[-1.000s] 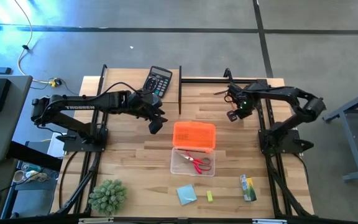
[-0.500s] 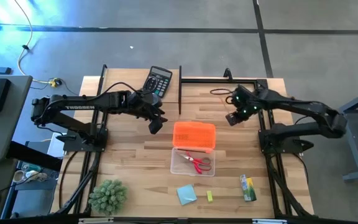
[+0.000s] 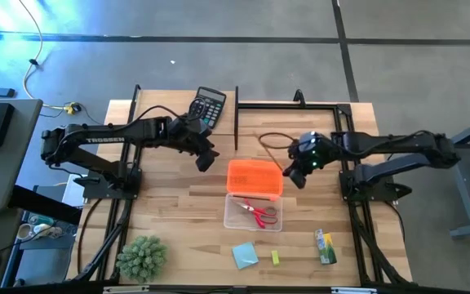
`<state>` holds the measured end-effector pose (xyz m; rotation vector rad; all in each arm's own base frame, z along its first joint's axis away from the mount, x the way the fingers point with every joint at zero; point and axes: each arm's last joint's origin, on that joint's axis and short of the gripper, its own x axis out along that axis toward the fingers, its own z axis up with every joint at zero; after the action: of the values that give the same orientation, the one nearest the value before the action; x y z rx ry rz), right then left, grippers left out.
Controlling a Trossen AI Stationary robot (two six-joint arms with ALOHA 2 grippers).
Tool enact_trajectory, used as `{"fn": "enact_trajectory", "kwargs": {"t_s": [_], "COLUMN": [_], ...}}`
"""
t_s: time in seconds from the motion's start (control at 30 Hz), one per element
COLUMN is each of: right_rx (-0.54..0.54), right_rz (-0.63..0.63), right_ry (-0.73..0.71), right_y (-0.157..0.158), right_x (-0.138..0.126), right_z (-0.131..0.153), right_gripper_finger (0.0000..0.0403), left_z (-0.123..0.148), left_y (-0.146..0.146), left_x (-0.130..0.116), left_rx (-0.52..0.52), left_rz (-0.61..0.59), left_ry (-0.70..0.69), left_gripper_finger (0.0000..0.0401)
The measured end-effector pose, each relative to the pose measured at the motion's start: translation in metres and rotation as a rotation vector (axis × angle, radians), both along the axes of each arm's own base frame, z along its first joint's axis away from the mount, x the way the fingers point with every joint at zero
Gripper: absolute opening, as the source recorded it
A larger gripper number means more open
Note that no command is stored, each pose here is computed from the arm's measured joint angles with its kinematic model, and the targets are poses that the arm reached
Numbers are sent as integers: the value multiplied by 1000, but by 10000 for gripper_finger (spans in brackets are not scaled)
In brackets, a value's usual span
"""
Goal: Pack school essentials
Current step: Put the orange pencil into the supply box
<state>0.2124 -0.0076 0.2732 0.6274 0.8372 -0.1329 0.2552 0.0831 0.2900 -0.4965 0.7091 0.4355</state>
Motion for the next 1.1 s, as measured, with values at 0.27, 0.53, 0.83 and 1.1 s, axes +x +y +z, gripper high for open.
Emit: {"fn": "enact_trajectory", "kwargs": {"t_s": [0.27, 0.53, 0.83, 1.1], "right_rx": [-98, -94, -63, -77], "right_rz": [108, 263, 414, 462], "right_ry": [209, 342, 453, 549], "right_y": [11, 36, 65, 73], "right_x": [19, 55, 92, 110], "right_z": [12, 1, -32, -65], "right_gripper_finger": [10, 11, 12, 12], "left_z": [-10, -15, -18, -17], "left_y": [7, 13, 14, 14], "left_x": [-15, -26, -30, -30], "left_rx": [-54, -72, -72, -67], "left_rz": [46, 96, 80, 62], "left_ry": [154, 248, 299, 299], "left_gripper_finger": [188, 188, 188, 188]}}
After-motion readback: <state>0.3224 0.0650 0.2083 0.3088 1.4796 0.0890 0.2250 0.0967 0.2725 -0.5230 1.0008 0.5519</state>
